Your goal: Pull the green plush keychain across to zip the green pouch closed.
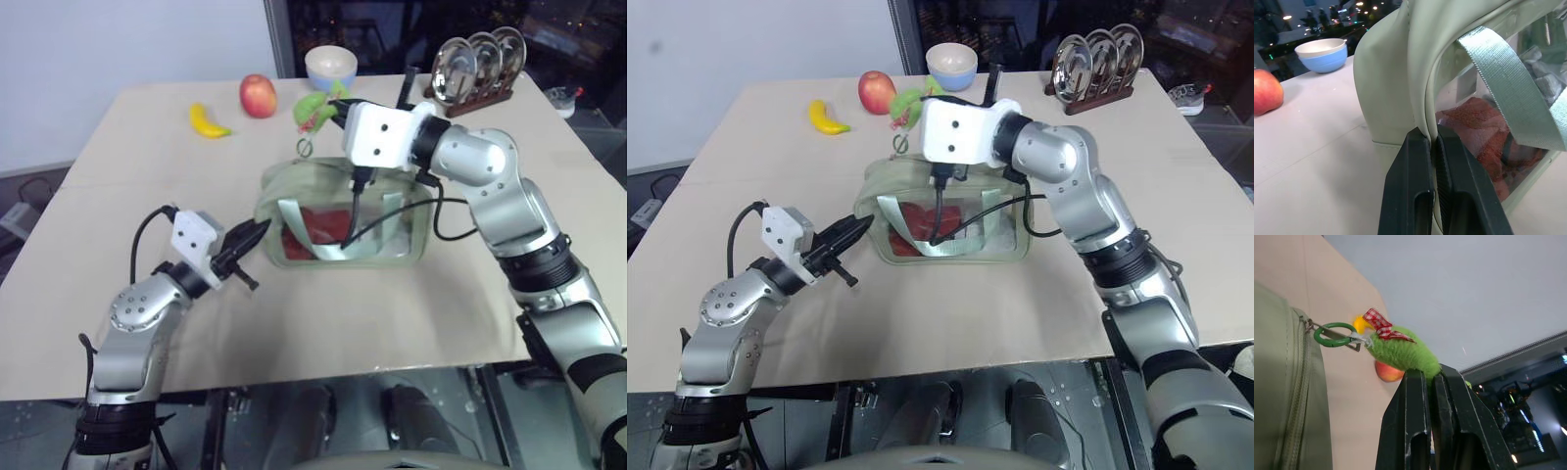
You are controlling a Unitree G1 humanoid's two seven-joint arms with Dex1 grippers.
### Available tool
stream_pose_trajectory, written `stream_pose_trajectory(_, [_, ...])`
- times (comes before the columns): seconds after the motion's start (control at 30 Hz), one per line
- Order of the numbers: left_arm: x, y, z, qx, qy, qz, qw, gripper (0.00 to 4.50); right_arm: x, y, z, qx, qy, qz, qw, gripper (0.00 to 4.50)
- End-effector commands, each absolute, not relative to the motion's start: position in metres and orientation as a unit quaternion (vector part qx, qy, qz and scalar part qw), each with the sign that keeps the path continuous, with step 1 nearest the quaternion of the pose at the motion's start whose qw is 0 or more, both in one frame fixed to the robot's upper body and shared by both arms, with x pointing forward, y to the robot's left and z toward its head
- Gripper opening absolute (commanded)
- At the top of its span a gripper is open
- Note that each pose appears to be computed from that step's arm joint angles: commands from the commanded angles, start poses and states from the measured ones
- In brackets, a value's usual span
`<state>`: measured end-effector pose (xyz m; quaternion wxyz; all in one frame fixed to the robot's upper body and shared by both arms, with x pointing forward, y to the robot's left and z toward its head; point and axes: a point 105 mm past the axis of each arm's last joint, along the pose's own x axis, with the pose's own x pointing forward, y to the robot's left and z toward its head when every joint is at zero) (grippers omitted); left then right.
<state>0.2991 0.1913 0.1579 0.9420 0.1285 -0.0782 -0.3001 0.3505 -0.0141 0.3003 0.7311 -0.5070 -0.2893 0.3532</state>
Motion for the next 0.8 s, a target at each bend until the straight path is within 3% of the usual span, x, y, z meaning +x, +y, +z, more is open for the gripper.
stream_pose_trajectory(0.03, [0.3, 0.213, 0.142, 0.124, -0.04, -0.25, 0.959, 0.0, 0.367, -0.076, 0.329, -0.517, -0.286, 0.236, 0.772, 0.08])
stream_pose_trajectory(0.27, [0.298, 0.225, 0.139, 0.114, -0.032, -0.212, 0.97, 0.0, 0.385, -0.151, 0.306, -0.508, -0.193, 0.143, 0.827, 0.08])
stream_pose_trajectory(0.47, [0.306, 0.223, 0.145, 0.083, -0.047, -0.182, 0.979, 0.0, 0.39, -0.188, 0.226, -0.454, -0.073, 0.125, 0.879, 0.08])
stream_pose_trajectory(0.6, [0.307, 0.222, 0.146, 0.07, -0.051, -0.171, 0.982, 0.0, 0.389, -0.2, 0.158, -0.462, 0.02, 0.127, 0.878, 0.08])
stream_pose_trajectory(0.67, [0.308, 0.224, 0.148, 0.071, -0.053, -0.165, 0.982, 0.0, 0.388, -0.203, 0.14, -0.471, 0.036, 0.125, 0.872, 0.08])
stream_pose_trajectory(0.8, [0.31, 0.227, 0.153, 0.073, -0.058, -0.16, 0.983, 0.0, 0.383, -0.197, 0.107, -0.553, 0.052, 0.165, 0.815, 0.08])
